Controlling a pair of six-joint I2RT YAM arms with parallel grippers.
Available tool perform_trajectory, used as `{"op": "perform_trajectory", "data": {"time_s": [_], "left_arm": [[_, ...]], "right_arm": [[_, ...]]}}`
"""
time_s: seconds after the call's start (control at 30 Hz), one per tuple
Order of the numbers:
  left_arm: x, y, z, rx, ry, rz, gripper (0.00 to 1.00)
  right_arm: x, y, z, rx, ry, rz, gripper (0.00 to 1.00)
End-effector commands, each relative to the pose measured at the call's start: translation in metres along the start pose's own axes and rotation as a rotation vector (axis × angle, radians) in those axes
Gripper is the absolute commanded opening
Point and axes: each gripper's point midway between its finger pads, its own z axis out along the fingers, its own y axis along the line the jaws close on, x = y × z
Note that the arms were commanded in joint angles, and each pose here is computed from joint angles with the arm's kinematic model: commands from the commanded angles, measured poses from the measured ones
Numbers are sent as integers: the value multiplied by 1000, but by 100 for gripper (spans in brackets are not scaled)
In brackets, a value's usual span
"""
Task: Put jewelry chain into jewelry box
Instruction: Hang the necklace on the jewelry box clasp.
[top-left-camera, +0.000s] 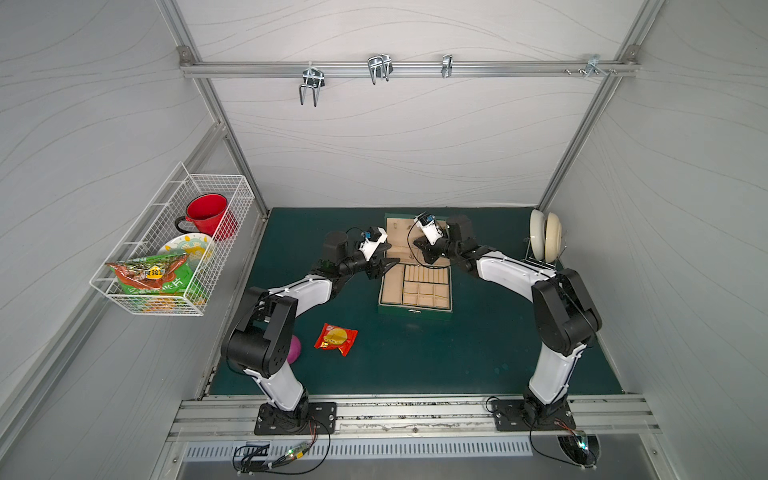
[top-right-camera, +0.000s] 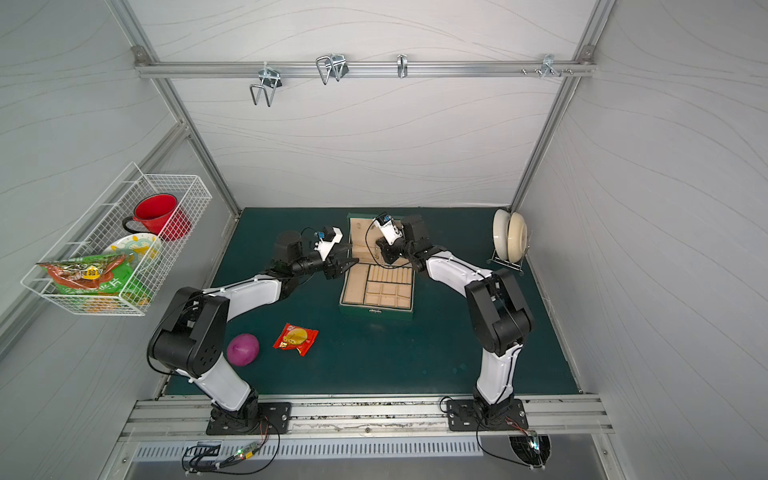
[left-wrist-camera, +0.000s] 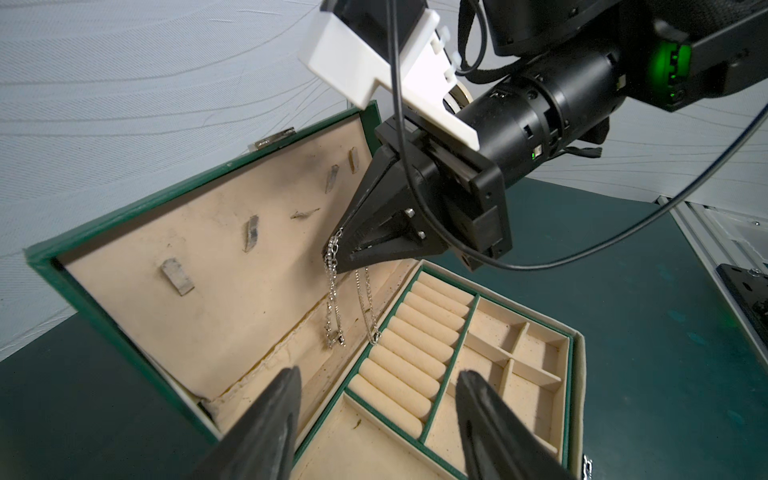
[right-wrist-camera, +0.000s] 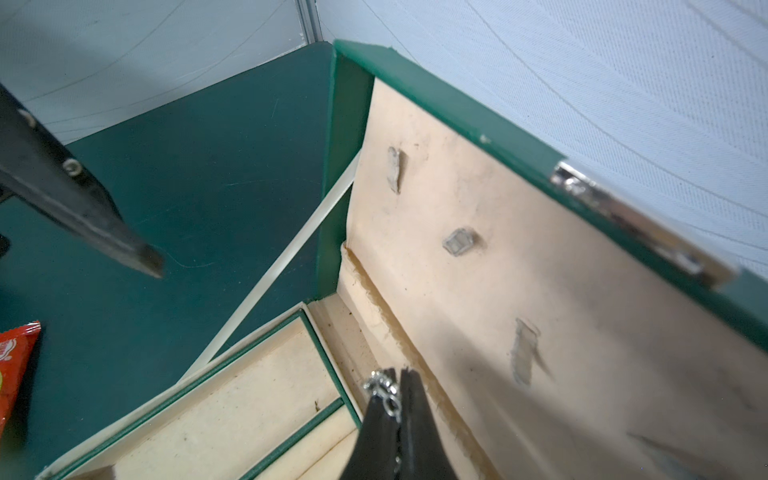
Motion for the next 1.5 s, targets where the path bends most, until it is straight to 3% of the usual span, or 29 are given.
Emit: {"op": "perform_trajectory", "data": {"time_s": [0.0, 1.17, 1.47], "left_arm": [[-14, 10, 3, -15, -26, 43, 64], [-13, 8, 4, -1, -11, 42, 64], [-20, 28, 41, 45, -69, 8, 60]], "right_arm": [[-14, -8, 0, 12, -46, -33, 0], [-26, -24, -2, 45, -55, -58, 0], [-27, -23, -7, 43, -63, -51, 0]]}}
